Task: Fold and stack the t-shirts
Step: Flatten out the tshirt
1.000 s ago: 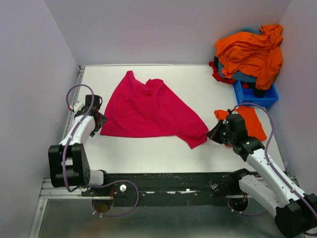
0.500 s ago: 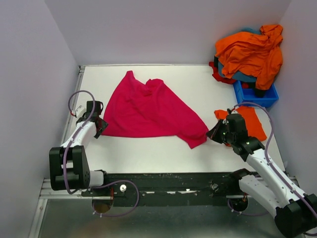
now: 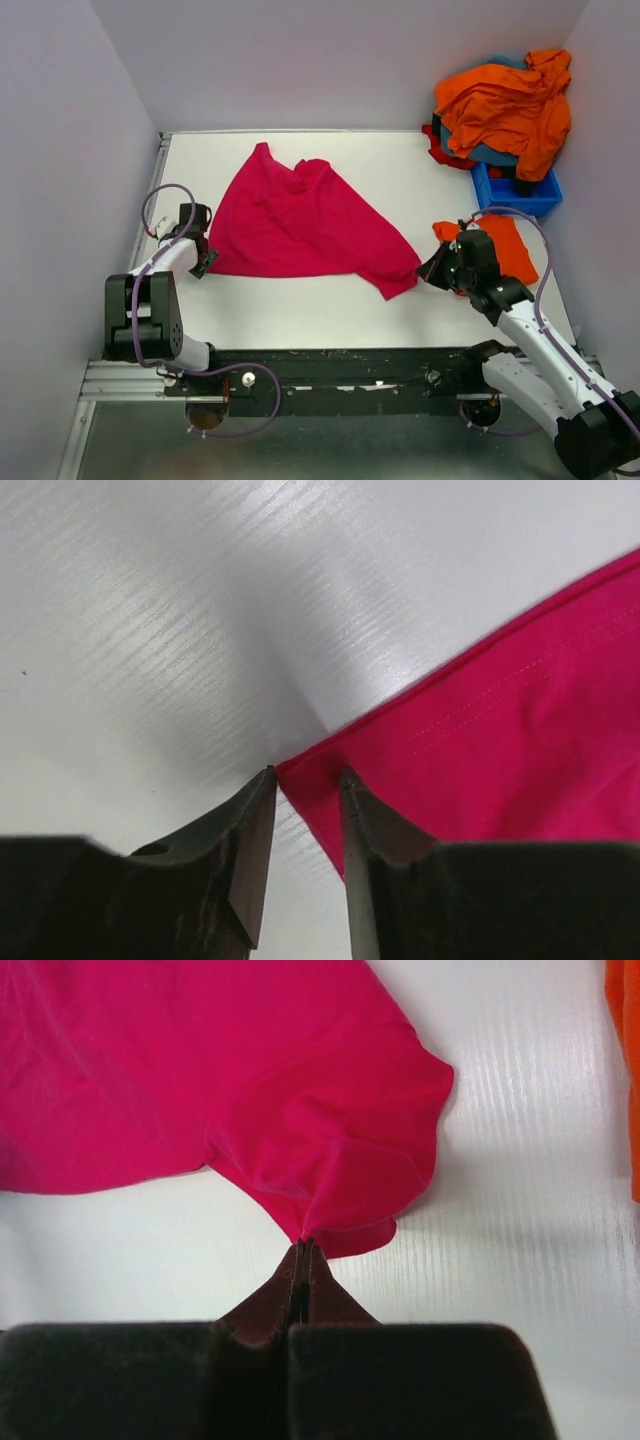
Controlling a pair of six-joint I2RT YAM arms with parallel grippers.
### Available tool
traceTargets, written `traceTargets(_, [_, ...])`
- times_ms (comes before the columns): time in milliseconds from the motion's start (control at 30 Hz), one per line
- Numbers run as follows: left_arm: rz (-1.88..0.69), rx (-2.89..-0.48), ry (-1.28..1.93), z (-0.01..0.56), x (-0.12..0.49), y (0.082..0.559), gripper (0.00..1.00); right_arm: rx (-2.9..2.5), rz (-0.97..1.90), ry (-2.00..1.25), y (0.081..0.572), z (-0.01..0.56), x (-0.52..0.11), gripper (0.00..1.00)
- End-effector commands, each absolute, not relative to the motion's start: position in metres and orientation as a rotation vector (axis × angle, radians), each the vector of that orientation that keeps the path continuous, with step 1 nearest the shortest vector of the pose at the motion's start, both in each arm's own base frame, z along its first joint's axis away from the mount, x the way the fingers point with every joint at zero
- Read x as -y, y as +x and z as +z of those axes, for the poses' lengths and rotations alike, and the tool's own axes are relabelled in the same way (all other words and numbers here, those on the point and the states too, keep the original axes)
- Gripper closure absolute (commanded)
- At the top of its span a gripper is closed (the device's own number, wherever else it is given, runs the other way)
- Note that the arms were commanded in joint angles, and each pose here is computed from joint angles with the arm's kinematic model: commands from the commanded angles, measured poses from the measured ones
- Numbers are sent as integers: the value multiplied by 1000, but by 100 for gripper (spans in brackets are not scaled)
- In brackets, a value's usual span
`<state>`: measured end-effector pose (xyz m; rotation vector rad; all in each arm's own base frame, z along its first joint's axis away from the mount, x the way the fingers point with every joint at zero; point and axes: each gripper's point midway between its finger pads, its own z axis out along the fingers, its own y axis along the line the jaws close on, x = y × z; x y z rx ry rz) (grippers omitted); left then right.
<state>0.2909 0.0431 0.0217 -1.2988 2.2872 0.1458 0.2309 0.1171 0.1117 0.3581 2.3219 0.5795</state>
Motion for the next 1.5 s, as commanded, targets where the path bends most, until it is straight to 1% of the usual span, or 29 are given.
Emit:
traceTargets(0, [213, -2269, -1360, 12, -50, 284, 64, -2321, 567, 351, 231, 109, -115, 99])
traceTargets(33, [201, -2267, -1359, 10, -49, 285, 74, -2323, 563, 355, 231, 108, -114, 99])
traceTargets(67, [179, -2263, -1360, 9, -47, 286, 89, -2324, 561, 356, 231, 108, -114, 99])
traceTargets(100, [160, -2270, -1354, 6, -45, 288, 100, -2319, 563, 355, 233, 109, -115, 99])
traceTargets(267, [157, -2246, -1328, 22, -47, 294, 100, -2317, 599, 310, 244, 116, -125, 99])
traceTargets(333, [148, -2221, -1315, 38, -48, 297, 100, -2316, 615, 305, 252, 122, -130, 99])
traceTargets(467, [120, -2155, -1297, 76, -51, 301, 100, -2290, 689, 250, 276, 154, -148, 99])
traceTargets(567, [81, -2102, -1268, 108, -51, 309, 100, -2230, 746, 212, 299, 192, -161, 99])
traceTargets(667, [26, -2050, -1244, 136, -50, 324, 100, -2147, 748, 226, 326, 235, -161, 99])
traceTargets(867, [-29, -1982, -1216, 198, -53, 375, 100, -1999, 748, 307, 386, 331, -137, 99])
traceTargets(967, [-34, -1946, -1200, 240, -57, 401, 100, -1951, 791, 320, 411, 373, -124, 99])
traceTargets(1033, [-53, -1918, -1181, 270, -60, 418, 100, -1890, 828, 281, 416, 415, -121, 99])
traceTargets(1133, [-82, -1863, -1110, 329, -64, 433, 100, -1793, 838, 198, 409, 475, -116, 99])
traceTargets(1200, [-100, -1809, -1068, 372, -66, 434, 100, -1687, 836, 107, 389, 523, -115, 99])
traceTargets(1233, [-125, -1755, -1033, 403, -65, 431, 100, -1648, 835, 58, 379, 538, -117, 99])
traceTargets(1333, [-171, -1644, -986, 448, -63, 410, 100, -1548, 839, -40, 340, 569, -120, 99])
traceTargets(1467, [-247, -1440, -907, 510, -58, 355, 100, -1407, 817, -141, 279, 597, -120, 99])
